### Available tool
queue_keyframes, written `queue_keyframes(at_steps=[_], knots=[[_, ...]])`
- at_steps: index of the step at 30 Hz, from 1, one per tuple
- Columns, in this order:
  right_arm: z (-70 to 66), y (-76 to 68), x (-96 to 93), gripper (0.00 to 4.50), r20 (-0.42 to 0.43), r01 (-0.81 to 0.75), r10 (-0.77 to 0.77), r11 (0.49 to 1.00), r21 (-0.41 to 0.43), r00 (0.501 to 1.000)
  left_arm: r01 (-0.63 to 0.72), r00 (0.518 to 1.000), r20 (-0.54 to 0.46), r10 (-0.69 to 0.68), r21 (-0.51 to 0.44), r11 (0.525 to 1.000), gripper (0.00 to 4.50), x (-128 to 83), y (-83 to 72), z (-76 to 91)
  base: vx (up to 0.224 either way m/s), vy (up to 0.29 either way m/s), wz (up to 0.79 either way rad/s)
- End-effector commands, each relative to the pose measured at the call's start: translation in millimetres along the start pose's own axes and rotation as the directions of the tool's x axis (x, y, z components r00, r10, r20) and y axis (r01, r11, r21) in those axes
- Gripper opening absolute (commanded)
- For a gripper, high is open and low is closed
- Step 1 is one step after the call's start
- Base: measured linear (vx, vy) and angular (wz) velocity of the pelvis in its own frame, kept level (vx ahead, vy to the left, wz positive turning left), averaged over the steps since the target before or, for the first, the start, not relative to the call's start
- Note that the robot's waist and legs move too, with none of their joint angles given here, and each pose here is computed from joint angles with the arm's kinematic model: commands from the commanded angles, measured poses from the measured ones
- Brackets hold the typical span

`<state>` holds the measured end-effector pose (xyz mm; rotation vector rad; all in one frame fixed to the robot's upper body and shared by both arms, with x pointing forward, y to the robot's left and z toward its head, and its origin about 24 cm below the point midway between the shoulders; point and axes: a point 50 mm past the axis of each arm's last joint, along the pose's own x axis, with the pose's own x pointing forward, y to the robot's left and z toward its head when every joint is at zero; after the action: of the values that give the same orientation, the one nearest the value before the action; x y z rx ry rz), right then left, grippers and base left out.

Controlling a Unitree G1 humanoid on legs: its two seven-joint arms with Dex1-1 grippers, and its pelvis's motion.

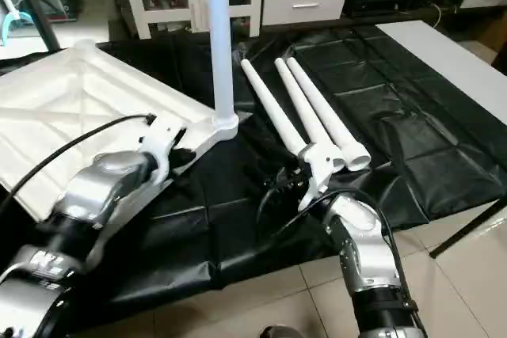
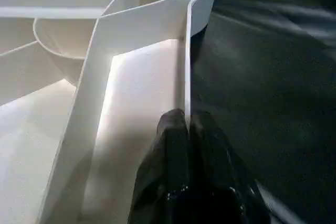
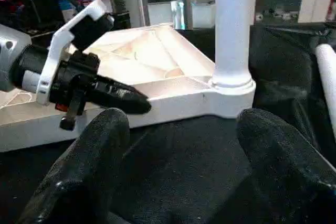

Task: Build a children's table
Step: Rotate table base

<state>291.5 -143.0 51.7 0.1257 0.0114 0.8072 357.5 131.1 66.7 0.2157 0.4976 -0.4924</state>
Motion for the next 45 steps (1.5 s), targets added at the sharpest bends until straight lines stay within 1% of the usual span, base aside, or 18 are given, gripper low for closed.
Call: queue_keyframes(at_steps=[1,3,4,8,14,15,18,19,23,30,35,37,38,39,41,43,44,45], knots=[[2.9,0.3,-0.4,3.62,0.002,0.017,-0.017,1.000,-0.020,1.000,-0.097,0.993,0.059,0.098,-0.031,0.995,0.00,0,13.2,9.4,0.000,0.000,0.00],[2.2,0.6,-0.7,3.62,0.001,0.022,-0.022,1.000,-0.020,1.000,-0.114,0.990,0.072,0.117,-0.047,0.992,0.00,2,14.7,11.1,0.000,0.000,0.00],[0.9,1.3,-1.6,3.62,-0.004,0.034,-0.034,0.999,-0.019,0.999,-0.136,0.983,0.107,0.149,-0.117,0.984,0.00,6,17.0,18.6,0.000,0.000,0.00],[-1.7,2.3,-3.5,3.62,-0.014,0.050,-0.050,0.999,-0.020,0.999,-0.157,0.969,0.151,0.194,-0.224,0.962,0.00,11,17.0,34.4,0.000,0.000,0.00],[-3.4,2.7,-4.1,3.62,-0.021,0.062,-0.063,0.998,-0.027,0.998,-0.147,0.972,0.147,0.185,-0.236,0.961,0.00,17,11.9,37.0,0.000,0.000,0.00],[-3.8,2.5,-4.4,3.67,-0.025,0.065,-0.066,0.997,-0.030,0.998,-0.130,0.974,0.152,0.169,-0.239,0.962,0.27,18,10.3,37.0,0.000,0.000,0.00],[-5.0,2.2,-5.3,3.67,-0.033,0.069,-0.070,0.997,-0.037,0.997,-0.098,0.975,0.169,0.143,-0.252,0.963,0.27,19,7.9,38.0,0.000,0.000,0.00],[-5.2,2.4,-5.3,3.70,-0.033,0.070,-0.072,0.997,-0.039,0.997,-0.096,0.971,0.190,0.147,-0.255,0.962,0.63,18,8.4,40.6,0.000,0.000,0.00],[-4.3,2.1,-3.6,3.70,-0.020,0.093,-0.094,0.995,-0.036,0.995,-0.087,0.938,0.303,0.168,-0.263,0.961,0.69,13,12.1,59.4,0.000,0.000,0.00],[5.4,-5.5,-1.5,3.70,0.029,0.181,-0.180,0.983,-0.021,0.983,-0.015,0.877,0.468,0.111,-0.205,0.979,1.34,-6,8.6,81.8,0.000,0.000,0.00],[12.9,-1.3,-6.2,3.70,0.047,0.182,-0.179,0.982,-0.049,0.983,-0.083,0.903,0.399,0.163,-0.210,0.974,1.47,-20,9.5,63.8,0.000,0.000,0.00],[19.6,-2.4,-7.9,3.70,0.065,0.234,-0.230,0.971,-0.055,0.971,-0.133,0.869,0.432,0.242,-0.267,0.955,1.47,-31,10.6,60.3,0.000,0.000,0.00],[30.2,-4.5,-9.6,3.70,0.082,0.319,-0.314,0.946,-0.051,0.946,-0.230,0.807,0.463,0.367,-0.326,0.917,1.47,-47,14.2,54.1,0.000,0.000,0.00],[35.9,-5.9,-11.3,3.70,0.086,0.369,-0.364,0.928,-0.050,0.927,-0.270,0.773,0.472,0.425,-0.362,0.892,1.47,-56,15.4,50.2,0.000,0.000,0.00],[44.6,-6.3,-13.8,3.70,0.064,0.348,-0.346,0.937,-0.028,0.936,-0.112,0.752,0.526,0.398,-0.492,0.863,1.47,-75,5.8,42.2,0.000,0.000,0.00],[50.3,-12.1,-15.6,3.70,0.066,0.395,-0.392,0.918,-0.041,0.918,0.039,0.753,0.582,0.309,-0.508,0.861,1.47,-87,-4.3,35.0,0.000,0.000,0.00],[51.2,-15.3,-15.6,3.86,0.064,0.419,-0.416,0.907,-0.039,0.907,0.063,0.751,0.595,0.285,-0.495,0.866,1.54,-91,-7.0,32.9,0.000,0.000,0.00],[53.0,-22.1,-11.1,3.86,0.042,0.424,-0.422,0.904,-0.047,0.905,-0.066,0.813,0.499,0.301,-0.435,0.898,1.54,-87,-9.3,20.5,0.000,0.000,0.00]])
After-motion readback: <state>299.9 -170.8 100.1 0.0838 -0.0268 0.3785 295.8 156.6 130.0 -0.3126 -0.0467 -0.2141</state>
